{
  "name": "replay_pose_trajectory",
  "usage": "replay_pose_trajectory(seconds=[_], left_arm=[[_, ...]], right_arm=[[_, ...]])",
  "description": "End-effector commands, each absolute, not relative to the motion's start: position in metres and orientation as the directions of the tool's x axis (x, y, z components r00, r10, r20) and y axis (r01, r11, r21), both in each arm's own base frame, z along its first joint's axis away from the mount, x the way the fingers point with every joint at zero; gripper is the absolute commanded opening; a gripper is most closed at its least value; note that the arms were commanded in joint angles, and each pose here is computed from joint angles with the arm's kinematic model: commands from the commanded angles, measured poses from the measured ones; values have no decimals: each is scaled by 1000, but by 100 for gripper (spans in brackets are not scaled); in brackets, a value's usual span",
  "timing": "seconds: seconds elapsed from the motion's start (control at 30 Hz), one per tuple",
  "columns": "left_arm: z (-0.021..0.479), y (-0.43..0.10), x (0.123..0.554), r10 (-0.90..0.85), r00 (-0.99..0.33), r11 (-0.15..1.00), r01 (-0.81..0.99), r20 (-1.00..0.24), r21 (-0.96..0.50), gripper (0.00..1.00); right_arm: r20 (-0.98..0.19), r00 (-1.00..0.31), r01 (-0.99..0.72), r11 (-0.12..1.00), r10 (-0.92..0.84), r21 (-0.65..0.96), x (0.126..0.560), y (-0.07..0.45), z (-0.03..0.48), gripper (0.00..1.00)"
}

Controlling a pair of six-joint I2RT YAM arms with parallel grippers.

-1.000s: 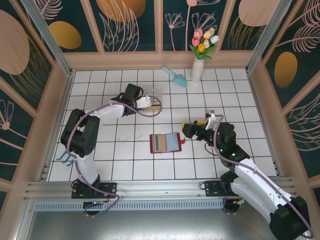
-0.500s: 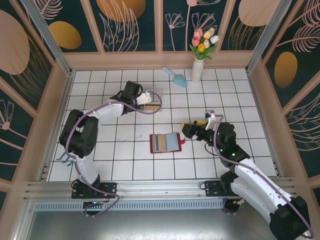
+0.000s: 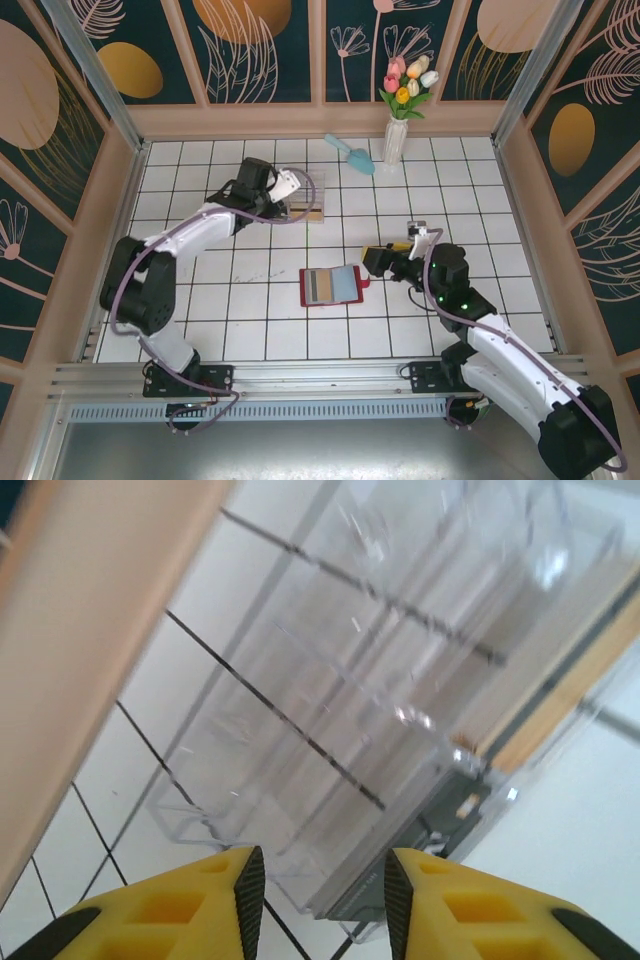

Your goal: Take the credit cards out of the card holder

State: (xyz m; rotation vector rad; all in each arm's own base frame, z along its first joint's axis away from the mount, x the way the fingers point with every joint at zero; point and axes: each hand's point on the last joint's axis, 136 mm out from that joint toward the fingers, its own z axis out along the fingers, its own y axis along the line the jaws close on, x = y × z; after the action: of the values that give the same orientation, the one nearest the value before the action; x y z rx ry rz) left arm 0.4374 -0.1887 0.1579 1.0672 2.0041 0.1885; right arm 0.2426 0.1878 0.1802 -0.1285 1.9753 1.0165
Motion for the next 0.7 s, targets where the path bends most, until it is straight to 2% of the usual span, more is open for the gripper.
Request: replay_pose_trajectory(seconds=[0.0,0.13,0.27,0.37,0.43,0.53,0.67], left_arm=[[223,-203,418,453,-298,794,563,-840,229,40],[253,-213,382,163,-339,819,571,-927,-65,39],[259,-208,359,-122,-432,801,489,-894,-346,35],[249,-208,349,-250,-548,756,405,-798,-515,36],[227,-207,346,-332,-658,733,271,-676,-624,35],[195,-220,337,-340,-770,685,190,-539,-703,30],[157,-232,319,-358,-821,645,128,-445,-754,26]], right_arm=[[-763,-591,-471,654,263,591,247,193,189,97],[-748,-624,-447,682,227,579,251,203,182,92],[-745,-650,-462,702,148,543,250,227,174,86],[-734,-675,-478,710,79,517,247,249,163,73],[-710,-702,-475,715,43,513,246,261,153,63],[-673,-739,-469,723,-7,507,245,277,134,44],[-612,-788,-437,753,-58,492,244,288,105,21]])
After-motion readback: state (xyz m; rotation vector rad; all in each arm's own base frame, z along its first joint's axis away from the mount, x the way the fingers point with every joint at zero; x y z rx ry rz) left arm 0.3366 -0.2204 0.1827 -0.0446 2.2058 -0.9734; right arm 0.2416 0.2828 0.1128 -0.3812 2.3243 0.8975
